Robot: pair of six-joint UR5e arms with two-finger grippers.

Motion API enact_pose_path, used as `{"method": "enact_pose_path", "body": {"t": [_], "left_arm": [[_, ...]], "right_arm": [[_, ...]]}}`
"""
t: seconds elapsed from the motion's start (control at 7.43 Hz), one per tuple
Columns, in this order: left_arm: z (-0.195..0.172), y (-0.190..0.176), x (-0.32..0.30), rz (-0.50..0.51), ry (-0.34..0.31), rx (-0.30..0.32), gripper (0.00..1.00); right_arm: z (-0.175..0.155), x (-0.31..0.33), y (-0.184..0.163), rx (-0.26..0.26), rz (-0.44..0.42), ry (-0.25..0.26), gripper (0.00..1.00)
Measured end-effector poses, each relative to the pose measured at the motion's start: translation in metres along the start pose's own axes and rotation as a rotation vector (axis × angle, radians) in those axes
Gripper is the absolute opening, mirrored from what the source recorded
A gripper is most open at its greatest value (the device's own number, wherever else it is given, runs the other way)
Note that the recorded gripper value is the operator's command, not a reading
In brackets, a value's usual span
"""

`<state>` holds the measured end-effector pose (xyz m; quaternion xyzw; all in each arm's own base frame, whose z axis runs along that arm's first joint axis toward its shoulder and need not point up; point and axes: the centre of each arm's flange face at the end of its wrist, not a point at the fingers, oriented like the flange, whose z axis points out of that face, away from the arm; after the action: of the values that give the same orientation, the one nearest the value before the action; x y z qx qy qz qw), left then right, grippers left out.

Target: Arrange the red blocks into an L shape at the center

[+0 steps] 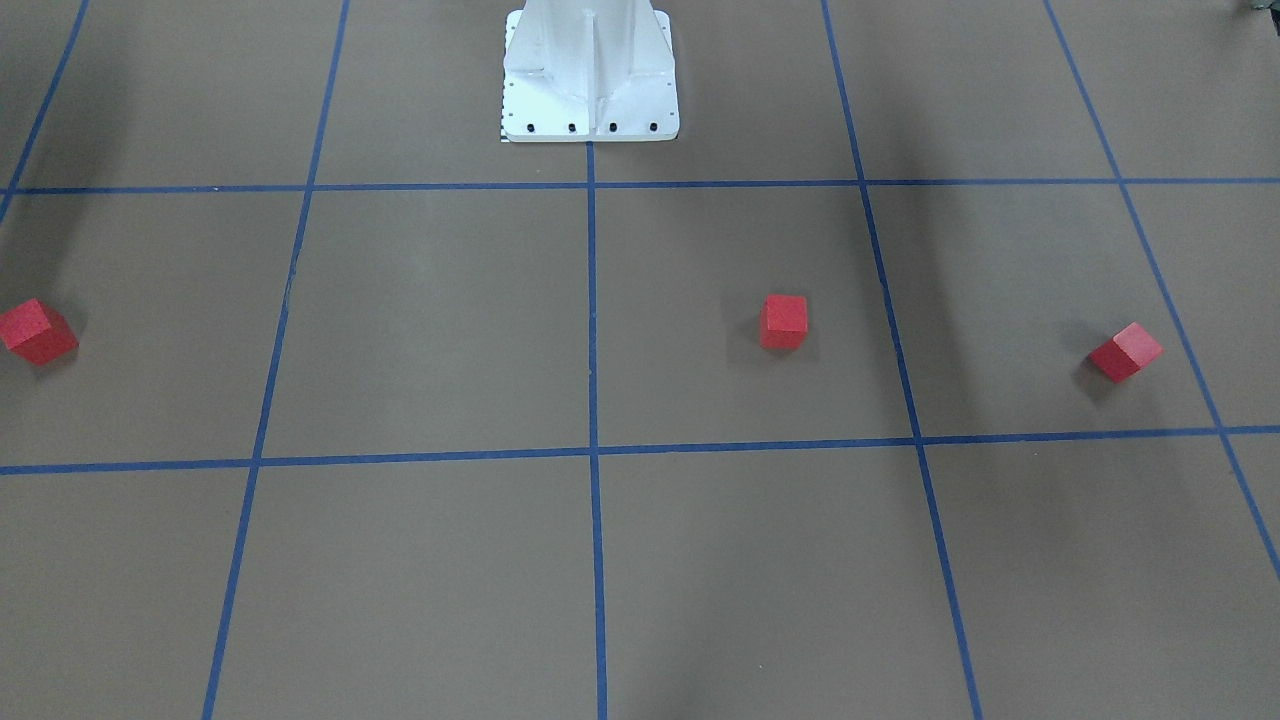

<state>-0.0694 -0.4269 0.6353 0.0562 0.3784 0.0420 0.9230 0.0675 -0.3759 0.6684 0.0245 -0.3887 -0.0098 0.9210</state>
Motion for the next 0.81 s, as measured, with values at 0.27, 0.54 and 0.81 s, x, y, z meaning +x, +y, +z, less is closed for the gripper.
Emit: {"method": "enact_pose_path", "body": {"t": [0.27, 0.54, 0.81], "left_arm": [[-0.007, -0.006, 0.007, 0.011, -0.001, 0.017, 1.0], [-0.02, -0.019, 0.018, 0.047, -0.003, 0.053, 1.0], [-0.041, -0.047, 0.037, 0.134, -0.008, 0.143, 1.0]], "right_arm": [[-0.011, -0.011, -0.01, 0.051, -0.049, 0.0, 1.0], [-0.024, -0.024, -0.021, 0.154, -0.149, 0.004, 1.0], [-0.029, -0.028, -0.035, 0.195, -0.184, 0.004, 1.0]]}}
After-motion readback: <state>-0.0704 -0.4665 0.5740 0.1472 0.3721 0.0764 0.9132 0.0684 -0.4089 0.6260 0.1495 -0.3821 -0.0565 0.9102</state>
